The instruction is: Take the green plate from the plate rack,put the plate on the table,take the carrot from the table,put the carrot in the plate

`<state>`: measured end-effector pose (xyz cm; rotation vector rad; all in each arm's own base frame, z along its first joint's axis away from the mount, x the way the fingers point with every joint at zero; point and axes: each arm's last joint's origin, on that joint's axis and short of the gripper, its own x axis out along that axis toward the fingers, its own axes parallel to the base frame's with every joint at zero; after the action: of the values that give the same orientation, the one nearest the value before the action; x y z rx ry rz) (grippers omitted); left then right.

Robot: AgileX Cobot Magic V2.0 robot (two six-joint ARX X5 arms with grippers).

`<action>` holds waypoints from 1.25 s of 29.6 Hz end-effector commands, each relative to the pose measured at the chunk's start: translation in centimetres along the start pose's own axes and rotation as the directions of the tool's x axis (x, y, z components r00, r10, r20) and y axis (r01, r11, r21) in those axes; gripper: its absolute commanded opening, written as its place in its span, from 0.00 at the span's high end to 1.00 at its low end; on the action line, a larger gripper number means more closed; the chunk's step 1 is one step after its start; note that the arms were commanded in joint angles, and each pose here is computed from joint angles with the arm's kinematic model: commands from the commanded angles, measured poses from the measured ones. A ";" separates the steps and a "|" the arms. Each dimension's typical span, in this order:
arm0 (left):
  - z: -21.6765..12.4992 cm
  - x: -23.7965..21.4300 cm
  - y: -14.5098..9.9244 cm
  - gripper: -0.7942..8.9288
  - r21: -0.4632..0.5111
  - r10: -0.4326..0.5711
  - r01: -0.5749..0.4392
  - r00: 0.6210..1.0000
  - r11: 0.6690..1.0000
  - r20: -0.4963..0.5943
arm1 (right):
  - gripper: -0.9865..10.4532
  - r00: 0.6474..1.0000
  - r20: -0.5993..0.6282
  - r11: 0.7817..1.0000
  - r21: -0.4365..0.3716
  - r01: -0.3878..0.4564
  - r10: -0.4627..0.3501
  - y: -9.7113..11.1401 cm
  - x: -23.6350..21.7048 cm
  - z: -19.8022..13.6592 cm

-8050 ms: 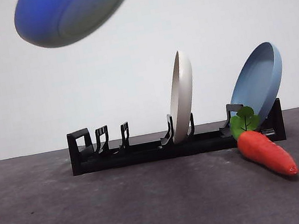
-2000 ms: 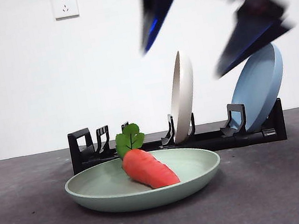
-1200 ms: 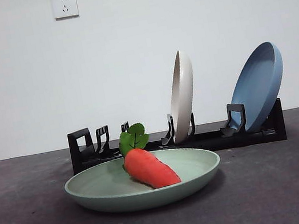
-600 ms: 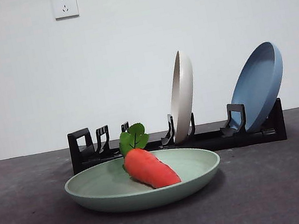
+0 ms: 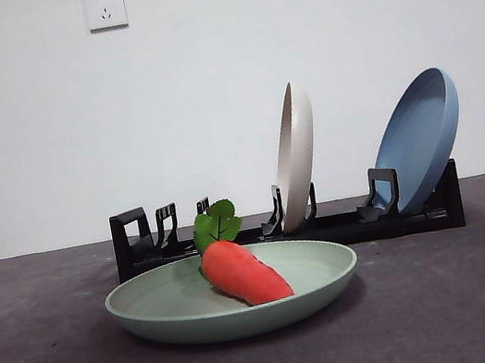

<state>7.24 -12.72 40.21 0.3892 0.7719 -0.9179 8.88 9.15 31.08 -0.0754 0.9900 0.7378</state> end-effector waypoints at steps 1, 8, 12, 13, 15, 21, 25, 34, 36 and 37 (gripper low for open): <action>0.3 0.1 0.0 0.92 0.000 0.002 -0.002 0.999 1.000 0.033 | 0.91 1.000 0.005 1.000 -0.007 0.002 -0.002 0.0 -0.1 0.0; 2.1 -2.0 2.5 0.92 0.017 0.274 -0.296 0.902 0.955 0.333 | 0.91 1.000 0.005 1.000 -0.007 0.001 -0.001 0.0 -0.1 0.0; 2.6 -4.3 5.0 0.92 -0.099 0.387 -0.400 0.750 0.911 0.537 | 0.91 1.000 0.005 1.000 -0.007 0.001 -0.001 0.0 -0.1 0.0; 2.4 -4.8 5.7 0.92 -0.136 0.416 -0.419 0.708 0.898 0.571 | 0.91 1.000 0.005 1.000 -0.007 0.002 -0.002 0.0 -0.1 0.0; 1.6 -5.6 6.7 0.92 -0.196 0.470 -0.455 0.631 0.868 0.617 | 0.91 1.000 0.005 1.000 -0.007 0.002 -0.002 0.0 -0.1 0.0; -3.2 -5.0 8.5 0.92 -0.361 0.656 -0.586 0.430 0.725 0.619 | 0.91 1.000 0.005 1.000 -0.007 0.002 -0.002 0.0 -0.1 0.0; -7.3 -2.3 8.9 0.92 -0.416 0.723 -0.631 0.365 0.655 0.587 | 0.91 1.000 0.005 1.000 -0.007 0.002 -0.002 0.0 -0.1 0.0; -15.7 5.3 9.4 0.92 -0.504 0.790 -0.619 0.372 0.603 0.487 | 0.91 1.000 0.005 1.000 -0.007 0.002 -0.002 0.0 -0.1 0.0; -17.1 6.7 9.5 0.92 -0.524 0.797 -0.606 0.387 0.598 0.463 | 0.91 1.000 0.005 1.000 -0.007 0.002 -0.002 0.0 -0.1 0.0; -17.7 7.3 9.5 0.92 -0.533 0.800 -0.600 0.393 0.596 0.452 | 0.91 1.000 0.005 1.000 -0.007 0.002 -0.002 0.0 -0.1 0.0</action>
<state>10.26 -0.86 23.33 0.1106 0.0043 -0.0492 8.88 9.15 31.08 -0.0759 0.9897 0.7376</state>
